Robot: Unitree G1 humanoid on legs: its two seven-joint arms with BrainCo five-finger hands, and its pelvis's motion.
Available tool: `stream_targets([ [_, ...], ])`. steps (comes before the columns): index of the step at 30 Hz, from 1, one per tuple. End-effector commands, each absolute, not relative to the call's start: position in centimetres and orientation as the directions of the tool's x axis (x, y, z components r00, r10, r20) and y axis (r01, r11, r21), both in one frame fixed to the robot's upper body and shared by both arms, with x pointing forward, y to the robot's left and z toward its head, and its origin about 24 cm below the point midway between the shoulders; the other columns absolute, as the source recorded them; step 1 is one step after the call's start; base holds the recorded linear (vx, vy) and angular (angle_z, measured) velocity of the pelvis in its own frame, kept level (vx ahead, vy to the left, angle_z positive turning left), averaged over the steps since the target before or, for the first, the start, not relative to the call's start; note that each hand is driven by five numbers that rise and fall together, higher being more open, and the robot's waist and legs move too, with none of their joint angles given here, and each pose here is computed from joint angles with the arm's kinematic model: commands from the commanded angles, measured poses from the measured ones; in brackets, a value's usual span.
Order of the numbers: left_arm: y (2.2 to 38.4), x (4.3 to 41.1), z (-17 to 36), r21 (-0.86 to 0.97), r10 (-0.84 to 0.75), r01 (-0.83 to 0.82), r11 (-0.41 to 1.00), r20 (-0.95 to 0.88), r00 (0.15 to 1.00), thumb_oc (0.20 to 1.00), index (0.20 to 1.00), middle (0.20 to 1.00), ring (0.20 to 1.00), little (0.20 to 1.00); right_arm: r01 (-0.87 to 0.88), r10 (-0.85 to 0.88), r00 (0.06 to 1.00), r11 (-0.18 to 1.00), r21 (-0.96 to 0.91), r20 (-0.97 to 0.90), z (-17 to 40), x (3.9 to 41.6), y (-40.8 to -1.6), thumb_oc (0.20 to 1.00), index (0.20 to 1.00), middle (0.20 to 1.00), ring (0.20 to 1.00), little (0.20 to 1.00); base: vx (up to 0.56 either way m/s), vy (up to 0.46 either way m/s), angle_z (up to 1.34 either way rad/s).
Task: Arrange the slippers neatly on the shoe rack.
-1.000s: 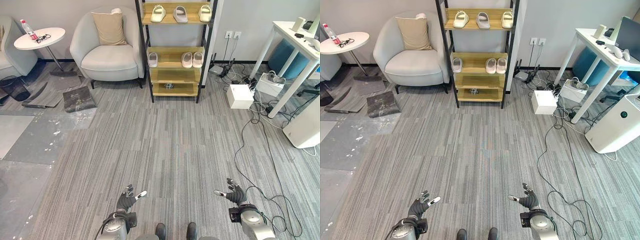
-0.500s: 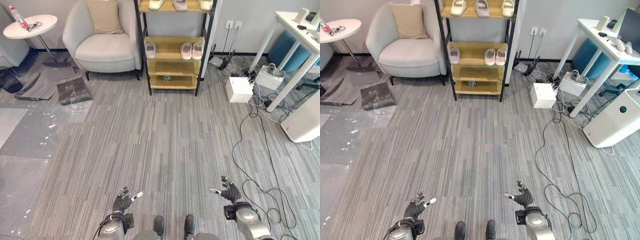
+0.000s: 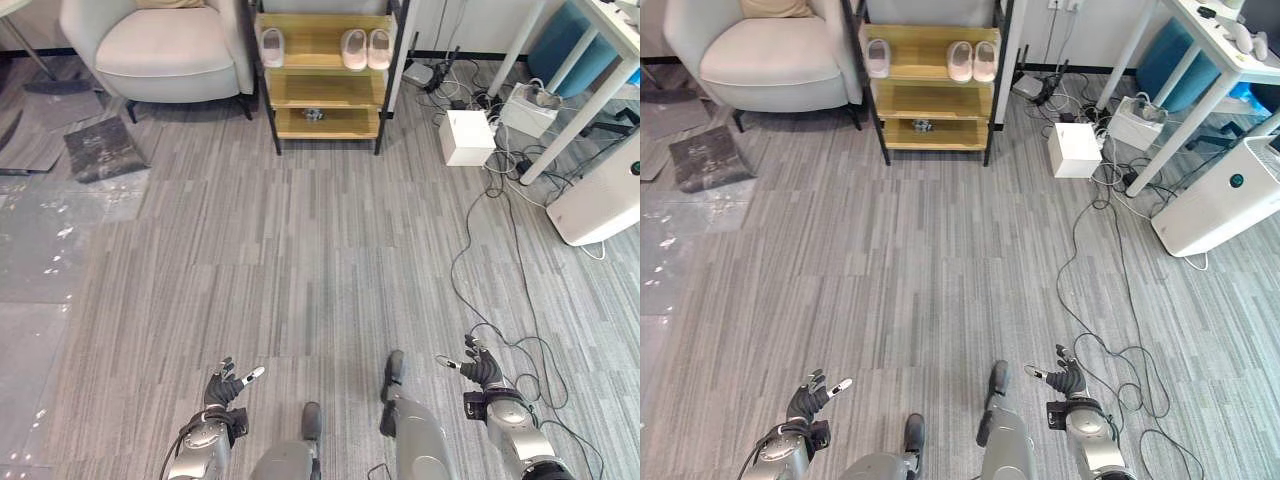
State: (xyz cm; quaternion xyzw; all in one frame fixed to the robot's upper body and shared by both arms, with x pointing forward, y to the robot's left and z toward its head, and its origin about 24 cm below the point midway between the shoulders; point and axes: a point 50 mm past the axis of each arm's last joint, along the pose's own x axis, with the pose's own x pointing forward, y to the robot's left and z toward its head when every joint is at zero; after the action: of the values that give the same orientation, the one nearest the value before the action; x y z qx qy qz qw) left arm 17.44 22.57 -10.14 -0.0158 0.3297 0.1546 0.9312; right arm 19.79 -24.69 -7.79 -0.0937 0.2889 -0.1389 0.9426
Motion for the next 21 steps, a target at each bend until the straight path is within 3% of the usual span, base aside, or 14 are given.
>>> stream_targets([
  [1, 22.6, 18.8, -9.0, 0.080, 0.265, -0.266, 0.961, -0.554, 0.789, 1.000, 1.000, 1.000, 1.000, 1.000, 0.243, -0.357, 0.821, 0.925, -0.293, -0.446, -6.2, 20.3, -26.9, 1.000, 1.000, 1.000, 1.000, 1.000, 0.38, -0.118, 0.66],
  [12, 21.5, 19.0, -9.4, 0.040, 0.239, -0.264, 0.964, -0.573, 0.784, 1.000, 1.000, 1.000, 1.000, 1.000, 0.223, -0.336, 0.834, 0.931, -0.290, -0.438, -5.8, 20.7, -26.9, 1.000, 1.000, 1.000, 1.000, 1.000, 0.27, -0.093, 0.04],
  [21, 22.3, 19.2, -9.3, 0.090, 0.271, -0.270, 0.959, -0.575, 0.772, 1.000, 1.000, 1.000, 1.000, 1.000, 0.190, -0.316, 0.834, 0.934, -0.302, -0.452, -6.3, 20.7, -25.9, 1.000, 1.000, 1.000, 1.000, 1.000, 0.29, 0.125, -0.17],
])
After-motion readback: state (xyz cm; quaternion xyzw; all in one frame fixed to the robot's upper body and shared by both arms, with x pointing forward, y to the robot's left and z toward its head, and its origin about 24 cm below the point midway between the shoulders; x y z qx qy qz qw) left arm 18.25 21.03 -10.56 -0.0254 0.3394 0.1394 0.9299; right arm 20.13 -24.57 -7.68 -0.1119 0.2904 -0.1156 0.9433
